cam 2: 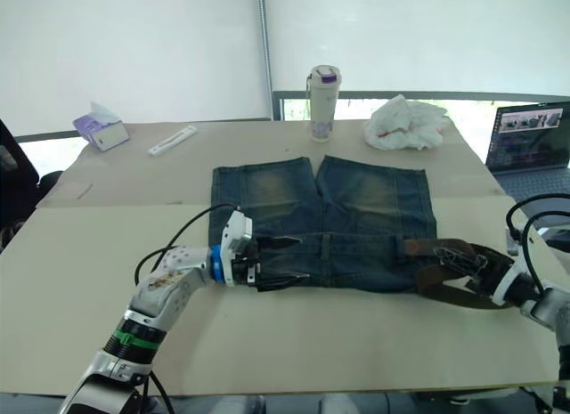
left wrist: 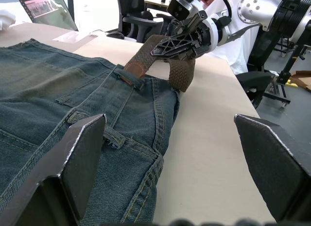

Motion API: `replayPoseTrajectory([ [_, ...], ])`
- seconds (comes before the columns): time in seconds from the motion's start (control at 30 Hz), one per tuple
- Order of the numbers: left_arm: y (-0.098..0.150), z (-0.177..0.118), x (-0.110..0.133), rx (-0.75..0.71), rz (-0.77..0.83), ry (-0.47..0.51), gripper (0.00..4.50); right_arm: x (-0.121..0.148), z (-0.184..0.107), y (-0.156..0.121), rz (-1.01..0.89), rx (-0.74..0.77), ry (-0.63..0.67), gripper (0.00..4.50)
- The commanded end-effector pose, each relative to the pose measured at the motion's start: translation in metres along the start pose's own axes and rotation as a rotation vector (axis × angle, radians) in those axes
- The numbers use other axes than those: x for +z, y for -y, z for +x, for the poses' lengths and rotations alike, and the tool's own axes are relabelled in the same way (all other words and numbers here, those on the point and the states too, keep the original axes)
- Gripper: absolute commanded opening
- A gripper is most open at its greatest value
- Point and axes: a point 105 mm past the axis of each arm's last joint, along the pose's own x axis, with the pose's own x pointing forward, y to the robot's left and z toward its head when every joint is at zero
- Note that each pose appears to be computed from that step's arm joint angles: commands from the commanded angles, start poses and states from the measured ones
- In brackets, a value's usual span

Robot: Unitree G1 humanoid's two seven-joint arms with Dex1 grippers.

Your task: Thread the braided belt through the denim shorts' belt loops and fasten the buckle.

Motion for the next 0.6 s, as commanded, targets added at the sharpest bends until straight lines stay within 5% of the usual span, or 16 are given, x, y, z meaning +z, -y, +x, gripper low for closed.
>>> replayPoseTrajectory([
  [0.03,-0.001,0.002,0.01,-0.013,0.047,0.019,4.46,-0.002,0.01,-0.004,-0.012,0.028,-0.025,0.0],
  [0.37,0.001,0.005,0.01,-0.017,0.037,0.027,4.46,-0.021,0.042,-0.012,0.02,0.071,-0.048,0.0],
  [0.6,-0.003,0.012,0.017,0.001,-0.047,0.091,4.46,-0.019,0.039,-0.036,0.206,0.251,0.035,0.0],
])
